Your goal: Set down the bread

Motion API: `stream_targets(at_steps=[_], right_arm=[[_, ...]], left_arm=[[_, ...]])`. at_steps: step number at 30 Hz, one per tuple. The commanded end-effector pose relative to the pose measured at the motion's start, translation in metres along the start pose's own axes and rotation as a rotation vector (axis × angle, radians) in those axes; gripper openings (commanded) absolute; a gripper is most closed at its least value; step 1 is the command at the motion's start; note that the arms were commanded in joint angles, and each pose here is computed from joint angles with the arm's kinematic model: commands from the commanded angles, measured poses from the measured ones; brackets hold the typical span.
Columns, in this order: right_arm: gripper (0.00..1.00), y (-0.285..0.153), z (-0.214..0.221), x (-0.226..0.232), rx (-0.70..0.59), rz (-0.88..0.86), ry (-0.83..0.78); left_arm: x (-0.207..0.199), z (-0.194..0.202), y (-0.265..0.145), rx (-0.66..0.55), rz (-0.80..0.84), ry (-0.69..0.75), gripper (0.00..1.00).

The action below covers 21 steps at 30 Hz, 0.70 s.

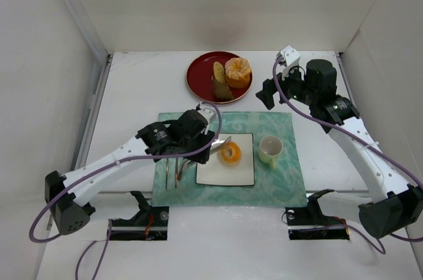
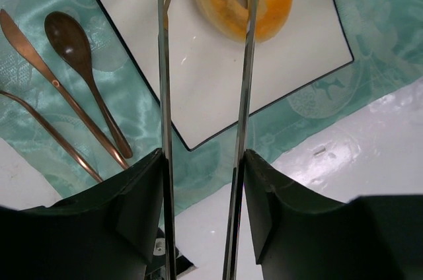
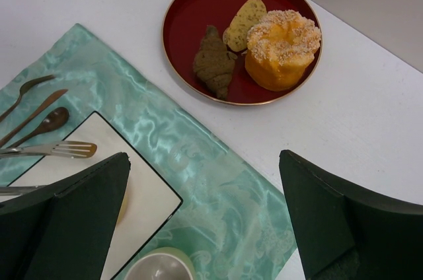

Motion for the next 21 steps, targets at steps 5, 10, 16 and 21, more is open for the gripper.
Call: stream_targets(at_steps=[5, 10, 16, 21], right_arm=[[1.0, -0.008, -0.021, -0.002, -0.077, 0.025, -0.027], [1.0, -0.008, -0.021, -0.001, -0.079, 0.016, -0.028], [1.0, -0.008, -0.021, 0.001, -0.081, 0.007, -0.028], [1.0, -0.008, -0.021, 0.001, -0.081, 0.007, -0.028]], left_arm=[[-0.008, -0.02, -0.042, -0.139, 0.071, -0.043, 0.44], [0.02, -0.063, -0.093, -0.389, -0.074, -0.151, 0.43], [0.07, -0.108, -0.154, -0.708, -0.302, -0.193, 0.4], [0.096, -0.116, -0.141, -0.73, -0.473, -0.128, 0.4]])
Point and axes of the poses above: each gripper's point midway between its finger pads, its own y axis out along the fingers, its own x axis along the line the jaws close on, z = x × y, the point moved 1 cm from there along -y, back along the fingers, and after that the axes turned 4 degrees about -y, right-handed, at the moved point
